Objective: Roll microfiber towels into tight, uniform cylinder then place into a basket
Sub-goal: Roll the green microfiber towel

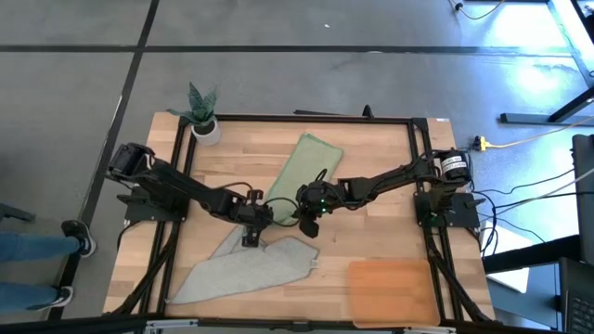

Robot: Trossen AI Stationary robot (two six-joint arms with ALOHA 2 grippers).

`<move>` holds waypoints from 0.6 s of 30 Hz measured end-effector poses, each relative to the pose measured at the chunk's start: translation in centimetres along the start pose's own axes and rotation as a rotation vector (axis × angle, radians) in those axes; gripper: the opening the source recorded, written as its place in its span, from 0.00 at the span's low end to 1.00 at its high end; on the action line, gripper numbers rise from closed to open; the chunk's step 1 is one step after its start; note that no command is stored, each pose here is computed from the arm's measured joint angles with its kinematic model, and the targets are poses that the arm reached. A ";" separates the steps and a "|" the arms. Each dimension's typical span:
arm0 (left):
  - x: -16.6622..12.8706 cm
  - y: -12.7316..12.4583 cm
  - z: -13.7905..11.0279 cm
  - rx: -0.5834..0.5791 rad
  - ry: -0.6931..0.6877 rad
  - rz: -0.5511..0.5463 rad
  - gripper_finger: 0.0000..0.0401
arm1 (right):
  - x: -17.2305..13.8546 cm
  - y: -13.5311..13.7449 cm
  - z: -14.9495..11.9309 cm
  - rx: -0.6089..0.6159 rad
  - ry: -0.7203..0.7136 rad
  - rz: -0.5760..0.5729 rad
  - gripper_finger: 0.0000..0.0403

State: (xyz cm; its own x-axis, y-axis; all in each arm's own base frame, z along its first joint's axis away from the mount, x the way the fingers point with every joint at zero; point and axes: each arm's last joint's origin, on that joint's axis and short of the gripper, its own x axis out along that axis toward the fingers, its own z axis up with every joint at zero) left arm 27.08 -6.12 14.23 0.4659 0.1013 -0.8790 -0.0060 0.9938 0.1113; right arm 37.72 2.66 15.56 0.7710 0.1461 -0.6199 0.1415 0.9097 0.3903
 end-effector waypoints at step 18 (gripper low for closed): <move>1.7 -0.4 -0.6 0.065 0.077 -0.020 0.09 | 0.0 0.0 0.0 -0.004 0.002 0.007 0.01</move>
State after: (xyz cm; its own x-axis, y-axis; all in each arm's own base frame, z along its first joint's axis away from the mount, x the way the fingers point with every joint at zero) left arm 27.33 -6.29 12.38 0.3963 0.0875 -0.9139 0.0606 0.9908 0.1212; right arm 37.74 2.66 15.55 0.7704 0.1534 -0.6188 0.1337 0.9101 0.3921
